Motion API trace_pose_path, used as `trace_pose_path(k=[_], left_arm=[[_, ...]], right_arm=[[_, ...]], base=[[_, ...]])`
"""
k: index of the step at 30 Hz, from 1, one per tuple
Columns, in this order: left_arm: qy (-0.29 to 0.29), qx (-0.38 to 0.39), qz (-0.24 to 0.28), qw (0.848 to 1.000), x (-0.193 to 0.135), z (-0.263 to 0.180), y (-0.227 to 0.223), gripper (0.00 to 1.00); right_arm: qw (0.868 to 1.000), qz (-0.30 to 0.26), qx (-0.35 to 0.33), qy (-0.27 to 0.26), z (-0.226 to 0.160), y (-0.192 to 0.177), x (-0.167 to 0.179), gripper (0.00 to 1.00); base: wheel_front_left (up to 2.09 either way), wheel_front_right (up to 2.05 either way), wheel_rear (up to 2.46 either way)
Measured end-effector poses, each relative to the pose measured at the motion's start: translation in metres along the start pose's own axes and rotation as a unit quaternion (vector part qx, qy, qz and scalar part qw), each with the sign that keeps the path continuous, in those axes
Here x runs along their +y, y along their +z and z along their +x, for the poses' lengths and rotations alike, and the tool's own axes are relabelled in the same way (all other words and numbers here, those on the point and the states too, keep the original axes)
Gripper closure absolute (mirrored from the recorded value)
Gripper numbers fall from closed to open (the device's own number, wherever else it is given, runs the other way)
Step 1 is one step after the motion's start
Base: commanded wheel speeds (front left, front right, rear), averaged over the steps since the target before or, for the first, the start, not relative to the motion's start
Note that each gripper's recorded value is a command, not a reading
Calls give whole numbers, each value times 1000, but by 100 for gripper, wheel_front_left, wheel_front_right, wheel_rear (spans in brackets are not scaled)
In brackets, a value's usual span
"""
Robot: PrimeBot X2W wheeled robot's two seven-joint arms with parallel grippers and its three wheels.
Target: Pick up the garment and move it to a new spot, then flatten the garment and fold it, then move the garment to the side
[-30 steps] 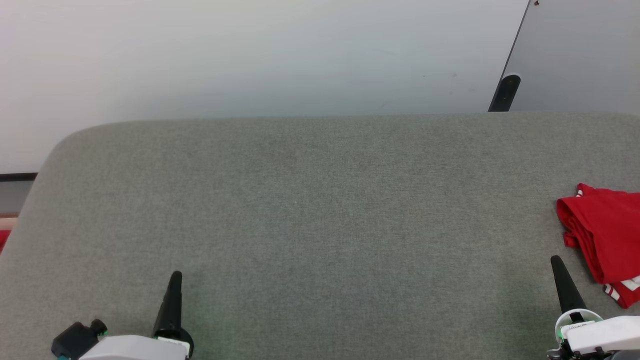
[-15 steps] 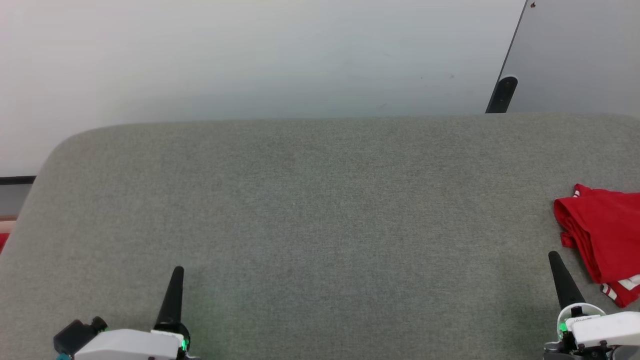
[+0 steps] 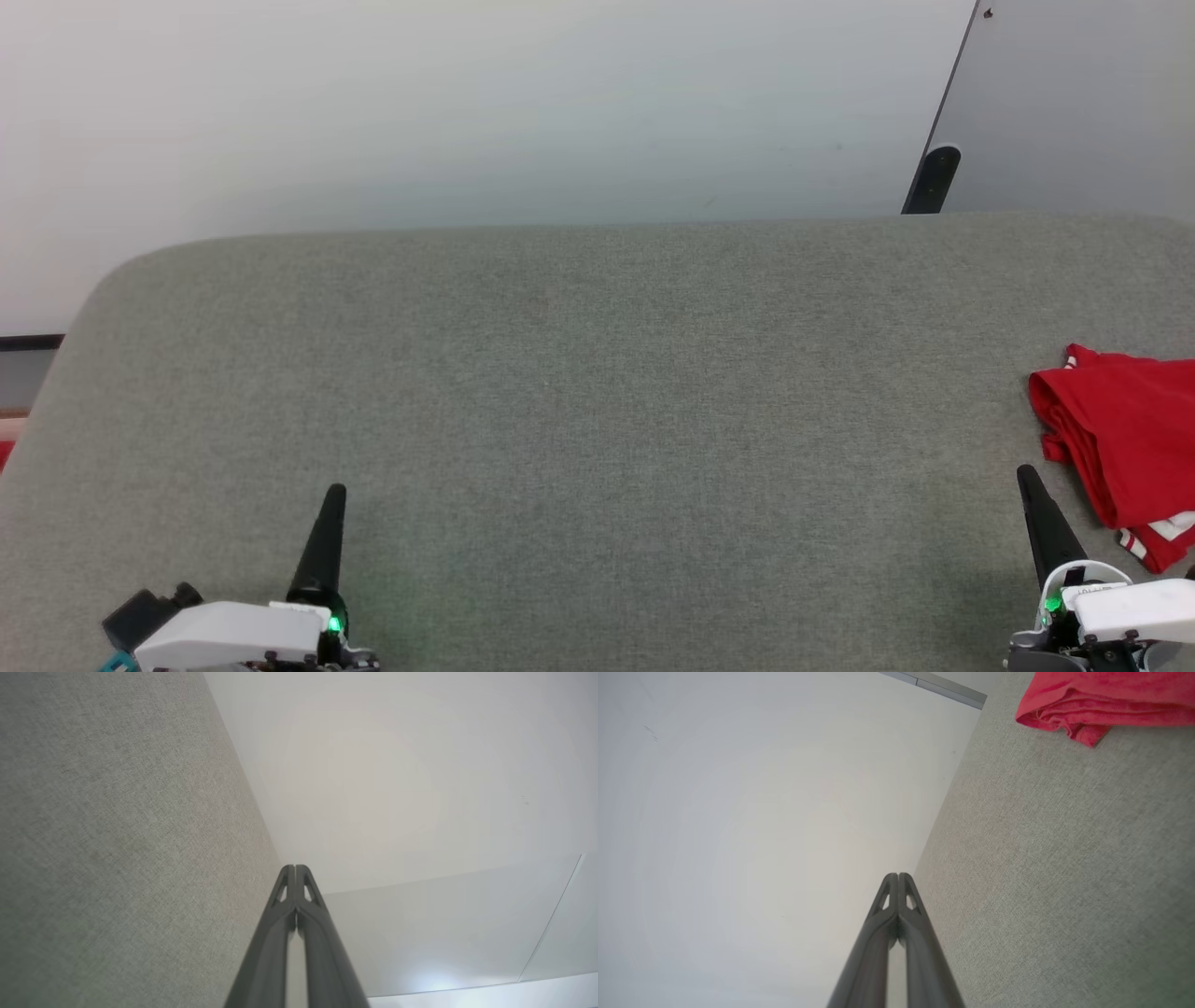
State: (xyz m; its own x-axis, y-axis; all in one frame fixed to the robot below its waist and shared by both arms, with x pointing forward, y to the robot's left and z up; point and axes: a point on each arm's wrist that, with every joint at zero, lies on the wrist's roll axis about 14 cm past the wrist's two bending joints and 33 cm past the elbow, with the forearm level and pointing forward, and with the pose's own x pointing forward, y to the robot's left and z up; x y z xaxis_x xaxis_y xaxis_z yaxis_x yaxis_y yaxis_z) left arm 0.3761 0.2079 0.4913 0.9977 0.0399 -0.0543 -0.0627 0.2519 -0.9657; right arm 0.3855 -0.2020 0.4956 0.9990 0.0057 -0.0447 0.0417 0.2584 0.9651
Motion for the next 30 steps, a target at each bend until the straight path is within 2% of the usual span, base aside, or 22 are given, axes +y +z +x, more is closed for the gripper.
trace_pose_path(k=[30], left_arm=[[-20,15,-109,994,-13,9,-4,100]], right_arm=[[994,111,-4,13,1,0,7,100]], base=[[0,0,0]])
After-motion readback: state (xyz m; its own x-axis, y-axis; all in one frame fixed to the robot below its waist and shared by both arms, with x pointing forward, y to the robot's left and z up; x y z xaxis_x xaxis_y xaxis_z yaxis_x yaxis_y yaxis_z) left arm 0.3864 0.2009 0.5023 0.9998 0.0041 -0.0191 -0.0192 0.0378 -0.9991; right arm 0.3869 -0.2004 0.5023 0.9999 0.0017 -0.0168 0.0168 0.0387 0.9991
